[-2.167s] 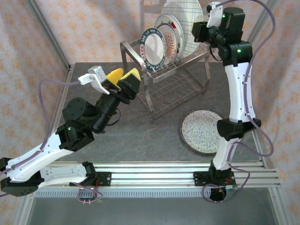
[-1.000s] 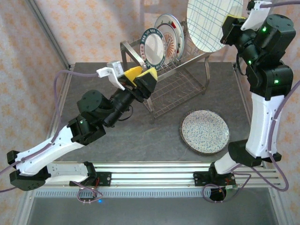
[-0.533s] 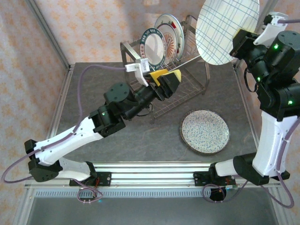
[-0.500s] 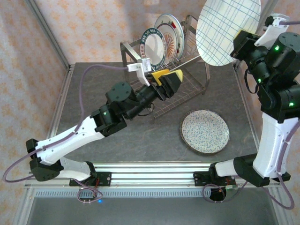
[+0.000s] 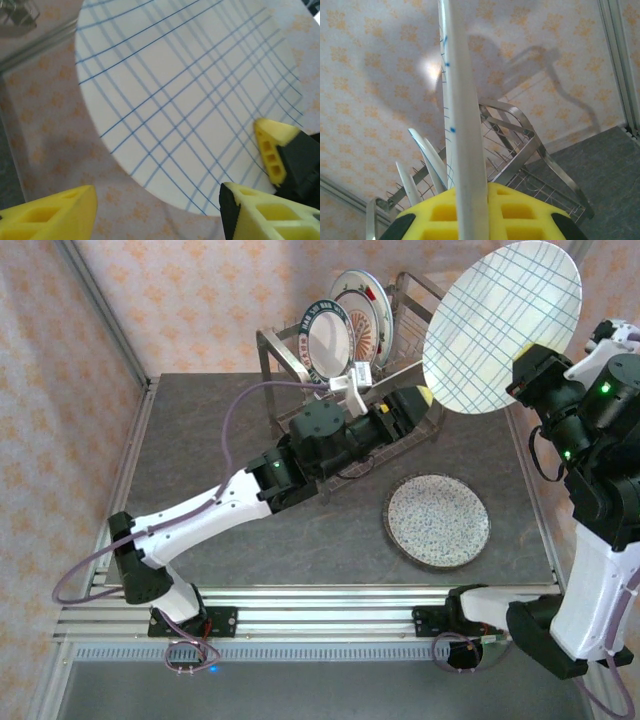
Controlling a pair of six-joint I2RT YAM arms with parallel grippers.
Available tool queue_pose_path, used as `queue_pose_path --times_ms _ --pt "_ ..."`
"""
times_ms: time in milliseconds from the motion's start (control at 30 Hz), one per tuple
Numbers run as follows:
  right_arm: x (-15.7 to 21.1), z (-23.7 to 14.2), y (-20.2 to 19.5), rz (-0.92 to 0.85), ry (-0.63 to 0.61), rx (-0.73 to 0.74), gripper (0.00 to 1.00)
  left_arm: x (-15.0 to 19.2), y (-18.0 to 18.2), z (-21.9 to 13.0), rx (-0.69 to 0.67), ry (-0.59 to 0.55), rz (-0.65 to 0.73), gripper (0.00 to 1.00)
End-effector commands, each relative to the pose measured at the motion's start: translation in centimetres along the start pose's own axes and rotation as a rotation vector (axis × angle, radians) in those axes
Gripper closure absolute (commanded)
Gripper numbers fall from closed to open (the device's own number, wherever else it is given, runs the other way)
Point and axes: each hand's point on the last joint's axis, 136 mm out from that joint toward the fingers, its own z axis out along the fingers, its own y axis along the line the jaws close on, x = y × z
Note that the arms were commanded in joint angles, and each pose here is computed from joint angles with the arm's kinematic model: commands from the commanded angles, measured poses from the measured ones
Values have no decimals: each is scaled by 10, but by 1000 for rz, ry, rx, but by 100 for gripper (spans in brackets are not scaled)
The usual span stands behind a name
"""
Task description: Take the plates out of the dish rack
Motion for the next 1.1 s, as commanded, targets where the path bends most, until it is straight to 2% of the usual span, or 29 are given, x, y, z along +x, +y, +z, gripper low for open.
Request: queue_pose_path --times_ms 0,133,400,1067 --pt "-20 -19 7 95 -85 -46 100 3 -14 2 22 35 -123 37" --pt "-16 -21 8 122 -68 -56 100 9 -9 10 7 57 -164 39" --pt "-9 -25 9 176 -47 -80 100 8 -14 23 65 53 -230 46" --pt "9 -14 12 303 -1 -127 100 -4 -12 30 124 30 -320 66"
